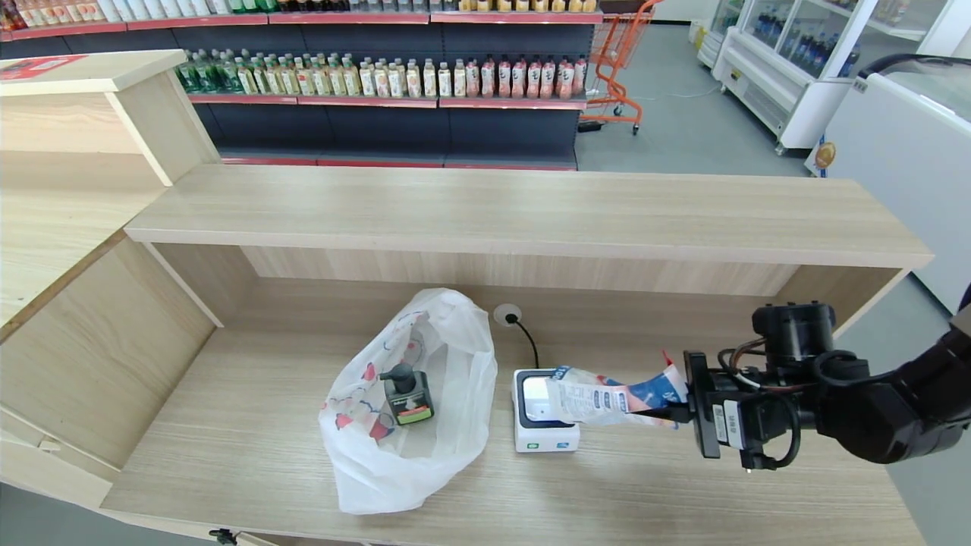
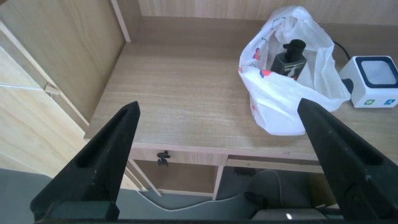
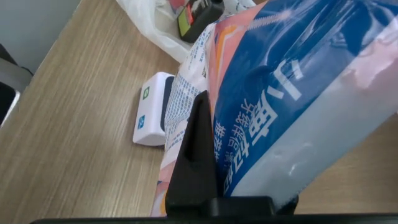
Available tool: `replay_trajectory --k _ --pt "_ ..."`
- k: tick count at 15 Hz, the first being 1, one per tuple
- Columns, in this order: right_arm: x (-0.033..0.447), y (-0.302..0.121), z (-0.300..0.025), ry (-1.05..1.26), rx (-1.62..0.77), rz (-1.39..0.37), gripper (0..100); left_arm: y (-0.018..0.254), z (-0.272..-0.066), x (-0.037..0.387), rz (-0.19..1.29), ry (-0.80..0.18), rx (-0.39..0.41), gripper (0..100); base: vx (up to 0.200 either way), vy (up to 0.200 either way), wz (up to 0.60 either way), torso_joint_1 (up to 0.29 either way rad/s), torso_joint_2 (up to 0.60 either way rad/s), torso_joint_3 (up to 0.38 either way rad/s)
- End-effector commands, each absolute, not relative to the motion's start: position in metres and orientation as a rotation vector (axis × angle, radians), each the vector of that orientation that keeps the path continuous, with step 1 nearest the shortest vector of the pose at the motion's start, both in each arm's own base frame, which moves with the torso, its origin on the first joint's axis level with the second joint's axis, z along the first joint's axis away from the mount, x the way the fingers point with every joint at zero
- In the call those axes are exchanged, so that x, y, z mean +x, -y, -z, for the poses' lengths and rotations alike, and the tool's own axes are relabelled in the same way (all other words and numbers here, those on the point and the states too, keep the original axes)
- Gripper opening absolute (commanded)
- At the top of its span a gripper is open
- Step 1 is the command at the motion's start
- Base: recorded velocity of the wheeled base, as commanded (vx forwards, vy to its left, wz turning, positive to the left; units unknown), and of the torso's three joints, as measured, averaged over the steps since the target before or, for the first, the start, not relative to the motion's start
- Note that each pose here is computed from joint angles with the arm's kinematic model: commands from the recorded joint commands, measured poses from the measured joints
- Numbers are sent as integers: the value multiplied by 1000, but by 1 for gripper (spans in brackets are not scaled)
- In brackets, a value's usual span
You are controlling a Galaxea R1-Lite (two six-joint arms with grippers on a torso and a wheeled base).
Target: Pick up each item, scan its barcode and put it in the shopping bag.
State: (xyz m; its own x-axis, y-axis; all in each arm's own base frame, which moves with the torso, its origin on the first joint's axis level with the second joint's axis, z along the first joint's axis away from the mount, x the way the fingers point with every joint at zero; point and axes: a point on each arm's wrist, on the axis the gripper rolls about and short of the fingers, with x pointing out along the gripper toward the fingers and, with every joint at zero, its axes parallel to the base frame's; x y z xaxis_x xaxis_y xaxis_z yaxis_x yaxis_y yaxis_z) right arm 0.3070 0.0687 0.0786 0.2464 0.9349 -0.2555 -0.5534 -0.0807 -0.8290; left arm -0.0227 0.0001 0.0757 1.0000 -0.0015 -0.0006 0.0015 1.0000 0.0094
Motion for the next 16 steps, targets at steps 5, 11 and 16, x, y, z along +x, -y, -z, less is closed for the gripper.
replay_trajectory --k 5,11,16 --pt "343 -94 -50 502 -1046 -1352 0 0 -76 -23 2 0 9 100 0 0 0 0 0 0" --pt "360 -111 -42 537 -1055 -1355 0 0 -76 -23 0 0 9 100 0 0 0 0 0 0" --pt "374 -124 -37 556 -1049 -1359 0 0 -76 -23 2 0 9 100 0 0 0 0 0 0"
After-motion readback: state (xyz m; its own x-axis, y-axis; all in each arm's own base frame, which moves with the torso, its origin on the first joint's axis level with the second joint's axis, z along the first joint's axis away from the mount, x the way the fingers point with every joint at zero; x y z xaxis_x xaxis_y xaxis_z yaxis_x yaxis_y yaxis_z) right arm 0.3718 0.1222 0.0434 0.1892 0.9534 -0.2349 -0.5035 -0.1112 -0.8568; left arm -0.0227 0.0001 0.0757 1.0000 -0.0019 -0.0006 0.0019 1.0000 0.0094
